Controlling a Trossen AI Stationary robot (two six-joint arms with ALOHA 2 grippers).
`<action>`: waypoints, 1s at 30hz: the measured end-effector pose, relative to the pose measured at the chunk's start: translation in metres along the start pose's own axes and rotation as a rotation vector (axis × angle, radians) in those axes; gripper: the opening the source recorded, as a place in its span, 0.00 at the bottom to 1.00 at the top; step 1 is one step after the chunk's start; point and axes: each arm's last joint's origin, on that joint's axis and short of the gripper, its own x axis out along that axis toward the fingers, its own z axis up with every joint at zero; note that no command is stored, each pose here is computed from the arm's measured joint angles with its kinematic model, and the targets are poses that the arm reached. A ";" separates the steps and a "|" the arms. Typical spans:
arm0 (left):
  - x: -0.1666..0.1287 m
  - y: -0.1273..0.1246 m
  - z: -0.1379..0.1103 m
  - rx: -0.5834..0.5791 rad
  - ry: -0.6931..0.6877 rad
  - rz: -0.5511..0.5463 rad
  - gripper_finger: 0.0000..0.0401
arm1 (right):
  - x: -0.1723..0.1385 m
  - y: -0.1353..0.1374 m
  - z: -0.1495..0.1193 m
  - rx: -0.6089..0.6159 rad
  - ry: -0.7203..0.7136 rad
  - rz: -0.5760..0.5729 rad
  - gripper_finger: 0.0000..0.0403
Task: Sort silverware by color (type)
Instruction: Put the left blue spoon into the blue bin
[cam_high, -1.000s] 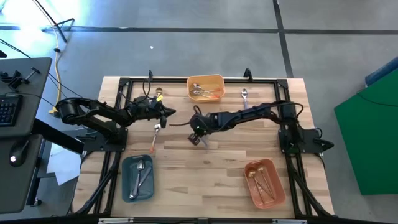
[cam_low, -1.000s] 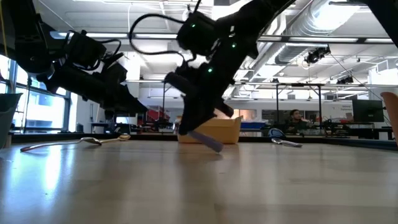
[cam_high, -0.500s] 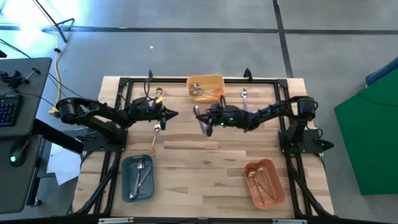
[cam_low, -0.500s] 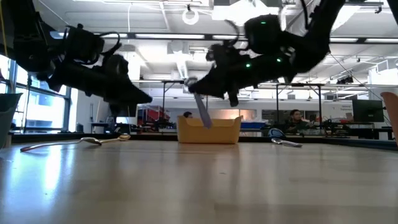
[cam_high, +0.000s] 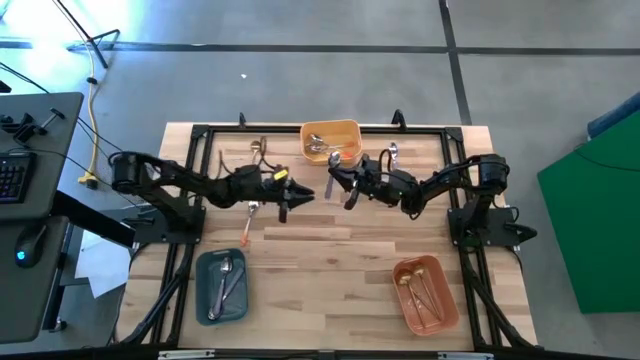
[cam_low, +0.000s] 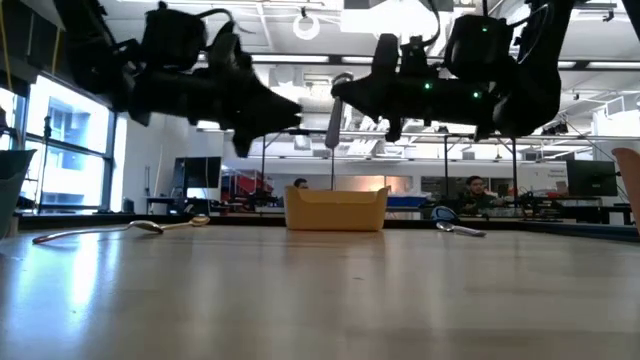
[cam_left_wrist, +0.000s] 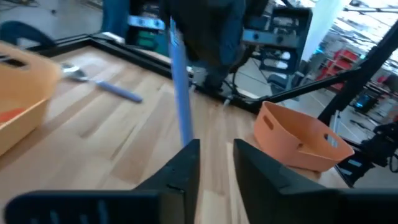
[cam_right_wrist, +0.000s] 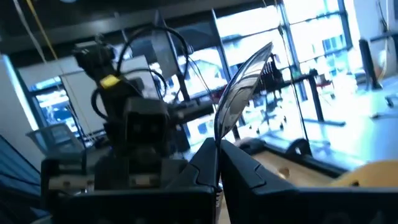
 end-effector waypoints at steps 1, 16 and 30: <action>0.006 -0.001 0.001 0.003 0.001 -0.006 0.25 | 0.000 0.001 0.001 -0.004 -0.016 0.006 0.00; 0.041 -0.010 0.018 0.050 -0.052 -0.014 0.47 | -0.002 0.019 0.004 -0.052 -0.069 0.060 0.00; 0.059 -0.019 0.035 0.098 0.032 -0.030 0.04 | 0.003 0.027 0.007 -0.049 -0.085 0.114 0.00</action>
